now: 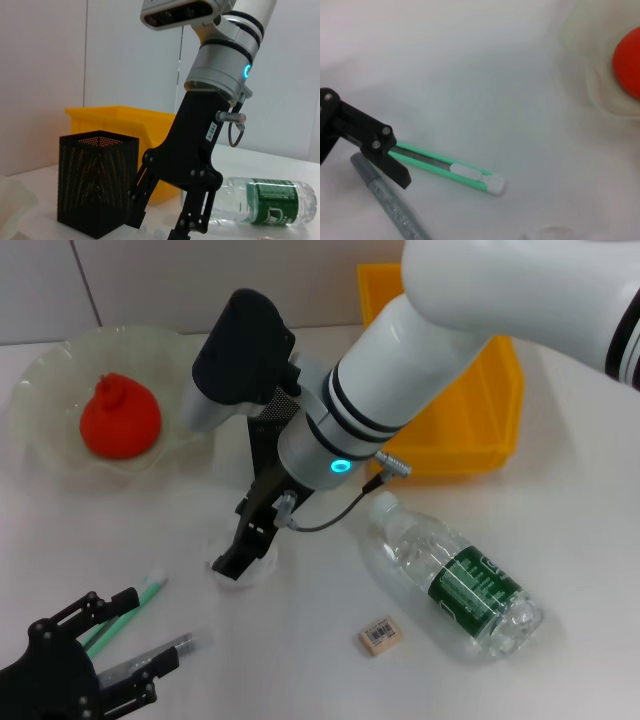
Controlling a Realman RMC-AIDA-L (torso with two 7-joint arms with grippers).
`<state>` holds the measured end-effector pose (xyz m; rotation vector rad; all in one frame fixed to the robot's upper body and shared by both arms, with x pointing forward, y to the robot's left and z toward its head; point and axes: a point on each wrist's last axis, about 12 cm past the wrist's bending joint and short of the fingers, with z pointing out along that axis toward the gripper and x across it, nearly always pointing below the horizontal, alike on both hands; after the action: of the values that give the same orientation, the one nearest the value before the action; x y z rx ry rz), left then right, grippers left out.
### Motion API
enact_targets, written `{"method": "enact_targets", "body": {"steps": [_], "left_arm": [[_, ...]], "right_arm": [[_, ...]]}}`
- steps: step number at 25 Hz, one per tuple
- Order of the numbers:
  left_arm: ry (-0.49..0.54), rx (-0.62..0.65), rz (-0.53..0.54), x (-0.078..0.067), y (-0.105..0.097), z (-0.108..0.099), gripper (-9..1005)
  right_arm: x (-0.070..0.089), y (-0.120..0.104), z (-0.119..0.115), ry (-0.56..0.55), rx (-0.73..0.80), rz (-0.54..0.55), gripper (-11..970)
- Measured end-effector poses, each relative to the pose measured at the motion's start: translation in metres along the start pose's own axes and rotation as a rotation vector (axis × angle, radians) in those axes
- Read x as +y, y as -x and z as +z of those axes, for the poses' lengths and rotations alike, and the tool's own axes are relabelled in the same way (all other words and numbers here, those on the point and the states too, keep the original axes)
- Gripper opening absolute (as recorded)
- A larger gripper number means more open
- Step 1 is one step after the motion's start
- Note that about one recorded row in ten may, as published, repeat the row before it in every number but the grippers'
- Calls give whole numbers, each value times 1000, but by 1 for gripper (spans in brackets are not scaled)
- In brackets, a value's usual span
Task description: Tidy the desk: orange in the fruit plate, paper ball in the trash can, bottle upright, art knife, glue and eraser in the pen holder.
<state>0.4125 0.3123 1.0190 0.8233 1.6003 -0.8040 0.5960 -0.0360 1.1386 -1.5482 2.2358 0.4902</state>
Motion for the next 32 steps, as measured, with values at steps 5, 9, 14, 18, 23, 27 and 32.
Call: {"method": "enact_targets", "body": {"steps": [5,9,14,18,23,27,32], "left_arm": [[-10,7,0,0,0,1,778],[-12,6,3,1,0,2,777],[-12,6,4,1,1,2,776],[-17,4,2,1,1,4,775],[-18,2,2,1,1,5,774],[-20,1,3,1,1,6,773],[-27,-1,4,1,2,5,772]], "right_arm": [[0,-4,6,4,9,13,783],[2,-7,9,5,22,9,783],[1,-10,12,5,34,13,783],[0,-12,15,-6,42,12,783],[1,-11,15,0,42,15,608],[-2,-13,15,-5,53,27,552],[0,-8,8,10,13,47,483]]}}
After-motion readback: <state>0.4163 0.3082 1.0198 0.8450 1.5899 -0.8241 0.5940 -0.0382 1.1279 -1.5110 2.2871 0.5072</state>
